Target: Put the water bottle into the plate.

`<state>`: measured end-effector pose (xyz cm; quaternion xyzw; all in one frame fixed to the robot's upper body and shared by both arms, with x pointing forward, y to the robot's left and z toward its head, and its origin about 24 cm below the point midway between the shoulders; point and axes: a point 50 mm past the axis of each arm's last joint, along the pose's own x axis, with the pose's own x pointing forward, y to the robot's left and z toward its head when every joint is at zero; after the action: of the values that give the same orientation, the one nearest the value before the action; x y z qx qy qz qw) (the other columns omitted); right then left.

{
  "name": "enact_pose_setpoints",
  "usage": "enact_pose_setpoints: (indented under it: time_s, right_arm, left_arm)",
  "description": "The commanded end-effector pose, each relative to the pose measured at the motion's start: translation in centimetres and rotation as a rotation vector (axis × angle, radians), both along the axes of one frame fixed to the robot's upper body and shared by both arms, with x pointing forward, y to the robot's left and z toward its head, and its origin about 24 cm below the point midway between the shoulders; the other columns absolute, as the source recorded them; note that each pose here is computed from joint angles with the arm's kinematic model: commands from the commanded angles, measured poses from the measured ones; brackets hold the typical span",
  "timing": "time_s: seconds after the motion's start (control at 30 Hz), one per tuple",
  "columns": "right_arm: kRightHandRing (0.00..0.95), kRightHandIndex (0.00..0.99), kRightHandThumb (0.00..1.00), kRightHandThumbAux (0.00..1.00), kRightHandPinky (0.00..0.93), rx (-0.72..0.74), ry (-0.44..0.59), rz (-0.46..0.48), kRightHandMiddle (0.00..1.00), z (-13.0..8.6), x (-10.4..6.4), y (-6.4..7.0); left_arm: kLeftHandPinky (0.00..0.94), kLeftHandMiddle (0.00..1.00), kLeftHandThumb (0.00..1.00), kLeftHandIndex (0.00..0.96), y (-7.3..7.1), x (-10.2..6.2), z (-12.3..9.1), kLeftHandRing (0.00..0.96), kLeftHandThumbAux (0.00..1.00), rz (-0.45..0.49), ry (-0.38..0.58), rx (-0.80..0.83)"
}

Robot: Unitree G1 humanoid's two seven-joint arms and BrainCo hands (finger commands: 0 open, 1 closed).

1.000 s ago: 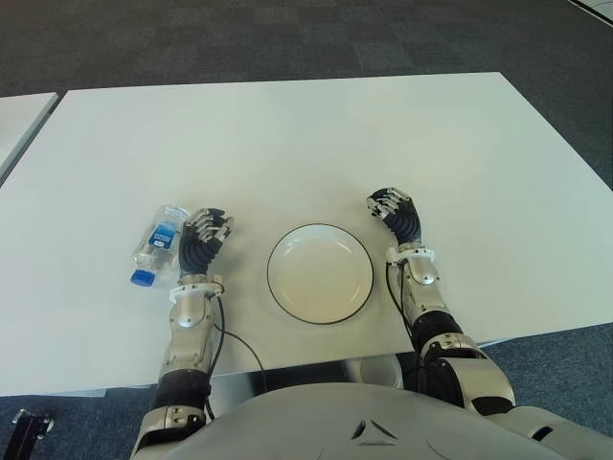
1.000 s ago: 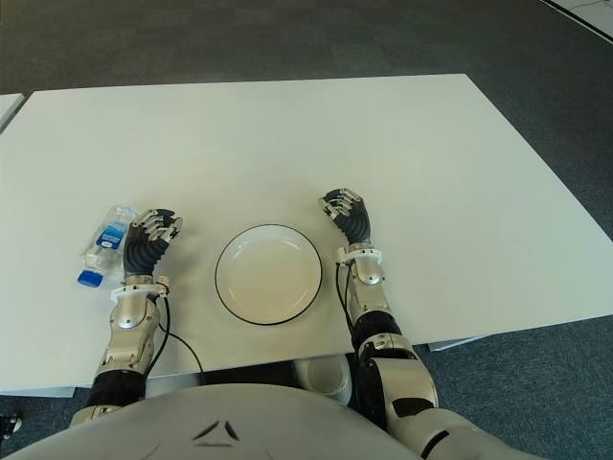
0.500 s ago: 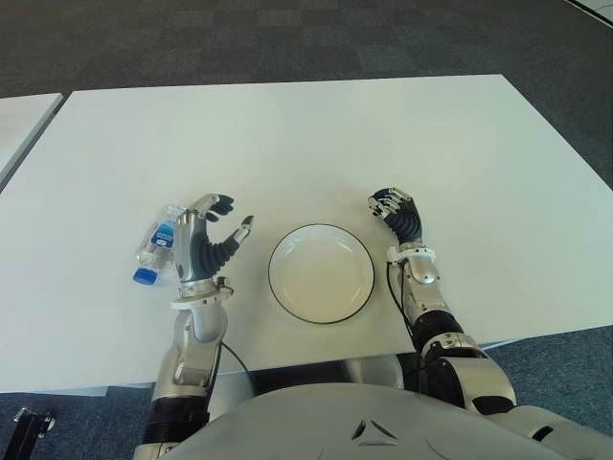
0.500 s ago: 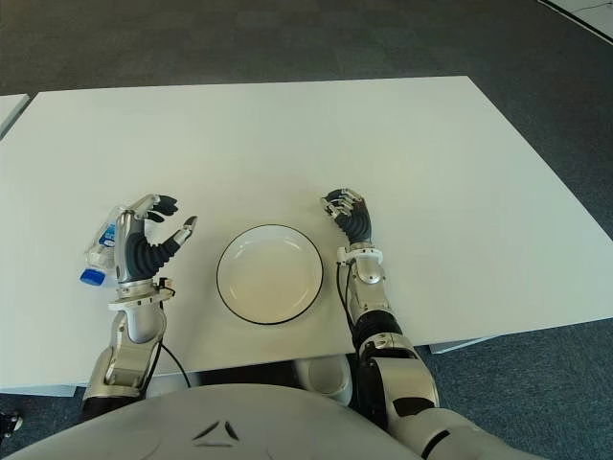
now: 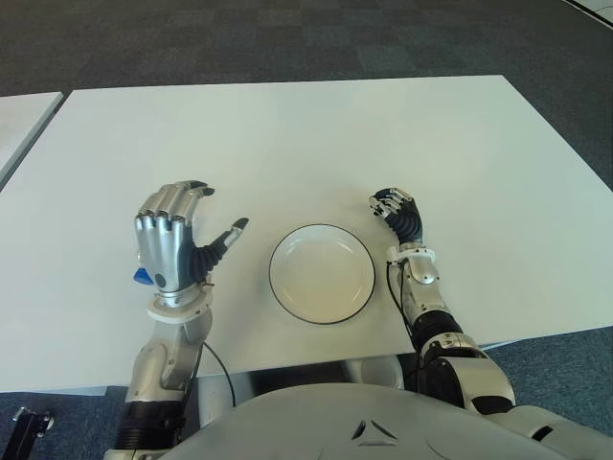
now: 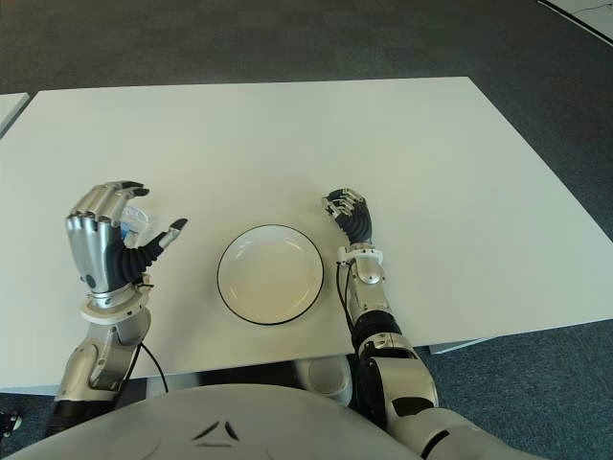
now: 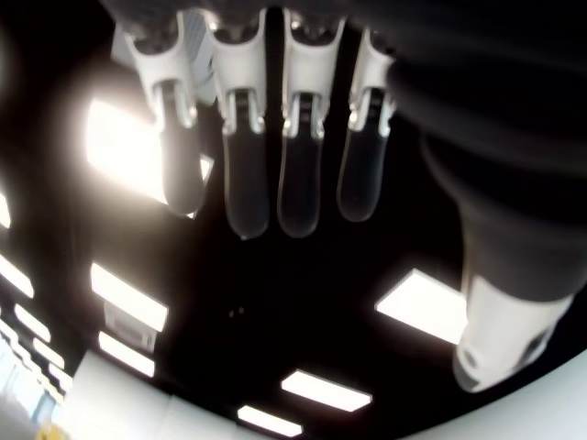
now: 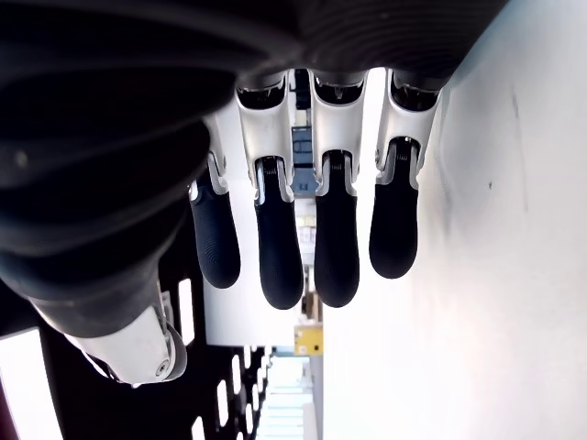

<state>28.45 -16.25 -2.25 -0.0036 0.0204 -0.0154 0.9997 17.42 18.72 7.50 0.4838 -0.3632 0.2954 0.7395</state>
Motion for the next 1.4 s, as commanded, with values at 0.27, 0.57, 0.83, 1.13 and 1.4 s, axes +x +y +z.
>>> enact_pose_setpoints:
  time_s: [0.27,0.57,0.83,1.13,1.4]
  right_arm:
    - [0.472,0.427,0.710,0.733,0.497,0.027,0.087,-0.025,0.478,-1.6,-1.0,0.1]
    - [0.467,0.427,0.711,0.733,0.493,0.047,0.088,-0.033,0.475,-1.6,-1.1,0.1]
    - [0.459,0.427,0.709,0.732,0.465,0.020,0.119,-0.062,0.467,-1.7,-1.0,-0.1]
    - [0.456,0.427,0.707,0.732,0.461,-0.011,0.143,-0.076,0.459,-1.7,-0.9,-0.3]
    - [0.477,0.428,0.708,0.731,0.491,-0.007,0.116,-0.069,0.462,-1.4,-0.8,-0.5]
  left_arm:
    - [0.021,0.066,0.322,0.043,2.1,-0.9,-1.7,0.044,0.370,0.433,0.065,-0.171]
    - [0.000,0.002,0.484,0.001,2.7,0.2,-1.2,0.001,0.172,0.605,0.161,-0.238]
    - [0.000,0.000,0.556,0.000,2.6,0.5,-1.1,0.000,0.142,0.697,0.289,-0.240]
    - [0.000,0.000,0.567,0.000,4.1,2.4,-2.6,0.000,0.130,0.744,0.447,-0.141]
    - [0.000,0.000,0.567,0.000,4.1,3.5,-4.4,0.000,0.153,0.680,0.668,-0.099]
